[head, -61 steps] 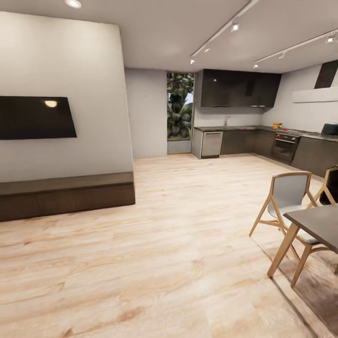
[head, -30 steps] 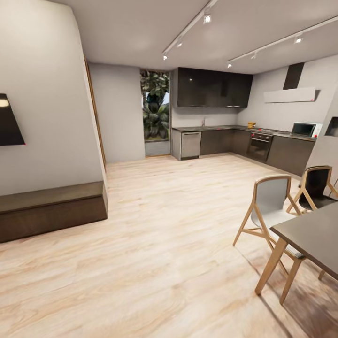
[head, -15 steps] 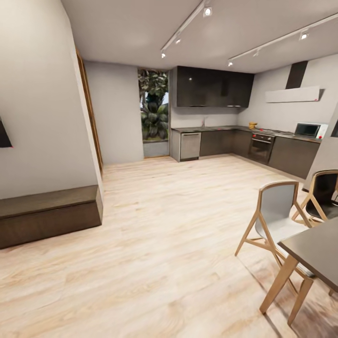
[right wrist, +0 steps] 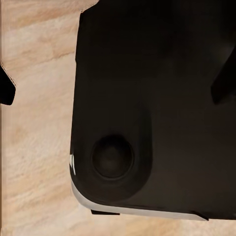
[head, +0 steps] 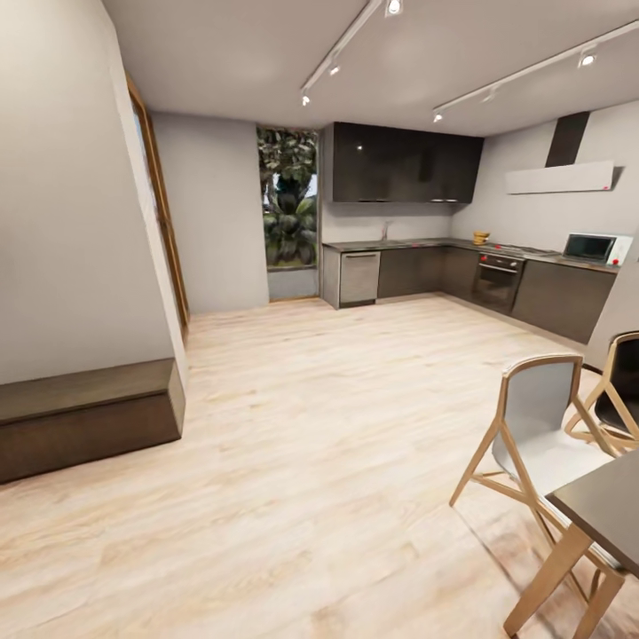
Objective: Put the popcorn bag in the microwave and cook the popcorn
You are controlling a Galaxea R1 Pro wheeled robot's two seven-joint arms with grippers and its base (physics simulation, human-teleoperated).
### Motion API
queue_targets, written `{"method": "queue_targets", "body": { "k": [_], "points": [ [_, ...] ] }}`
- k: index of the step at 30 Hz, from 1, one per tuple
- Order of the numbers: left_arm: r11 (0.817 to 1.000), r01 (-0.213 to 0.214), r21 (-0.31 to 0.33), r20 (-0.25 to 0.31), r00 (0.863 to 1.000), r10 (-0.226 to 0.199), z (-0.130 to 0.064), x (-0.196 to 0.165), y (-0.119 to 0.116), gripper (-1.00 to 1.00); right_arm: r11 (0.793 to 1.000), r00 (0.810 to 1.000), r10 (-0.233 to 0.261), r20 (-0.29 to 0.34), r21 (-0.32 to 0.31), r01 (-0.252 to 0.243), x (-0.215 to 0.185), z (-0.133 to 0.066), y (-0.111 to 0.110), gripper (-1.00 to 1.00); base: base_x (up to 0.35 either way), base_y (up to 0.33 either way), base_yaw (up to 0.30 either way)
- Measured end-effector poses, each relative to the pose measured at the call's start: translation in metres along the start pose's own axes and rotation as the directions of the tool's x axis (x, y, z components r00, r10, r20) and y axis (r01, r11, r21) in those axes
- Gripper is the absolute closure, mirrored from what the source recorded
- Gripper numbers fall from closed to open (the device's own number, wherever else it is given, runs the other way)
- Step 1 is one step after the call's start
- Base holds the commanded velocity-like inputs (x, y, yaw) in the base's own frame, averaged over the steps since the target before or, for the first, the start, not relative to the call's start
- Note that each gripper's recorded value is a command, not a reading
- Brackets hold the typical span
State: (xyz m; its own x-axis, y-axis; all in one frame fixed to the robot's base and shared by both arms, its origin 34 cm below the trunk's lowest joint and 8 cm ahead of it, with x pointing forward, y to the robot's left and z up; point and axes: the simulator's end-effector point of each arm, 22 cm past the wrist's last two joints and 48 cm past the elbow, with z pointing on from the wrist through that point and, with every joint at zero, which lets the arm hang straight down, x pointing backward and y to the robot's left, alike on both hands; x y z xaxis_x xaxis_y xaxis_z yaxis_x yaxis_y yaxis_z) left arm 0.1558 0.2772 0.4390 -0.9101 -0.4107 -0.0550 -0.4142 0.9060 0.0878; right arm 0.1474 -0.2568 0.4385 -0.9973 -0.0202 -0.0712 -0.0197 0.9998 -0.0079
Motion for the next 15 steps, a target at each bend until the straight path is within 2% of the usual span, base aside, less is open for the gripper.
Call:
{"method": "queue_targets", "body": {
  "k": [15],
  "points": [
    [1.0,0.004,-0.001,0.0,1.0,-0.004,0.0001,-0.0005,0.0011,-1.0,1.0,1.0,0.0,-0.001,0.002,0.0,0.0002,0.0,-0.0019,-1.0,0.328,0.0,0.0]
  ]
}}
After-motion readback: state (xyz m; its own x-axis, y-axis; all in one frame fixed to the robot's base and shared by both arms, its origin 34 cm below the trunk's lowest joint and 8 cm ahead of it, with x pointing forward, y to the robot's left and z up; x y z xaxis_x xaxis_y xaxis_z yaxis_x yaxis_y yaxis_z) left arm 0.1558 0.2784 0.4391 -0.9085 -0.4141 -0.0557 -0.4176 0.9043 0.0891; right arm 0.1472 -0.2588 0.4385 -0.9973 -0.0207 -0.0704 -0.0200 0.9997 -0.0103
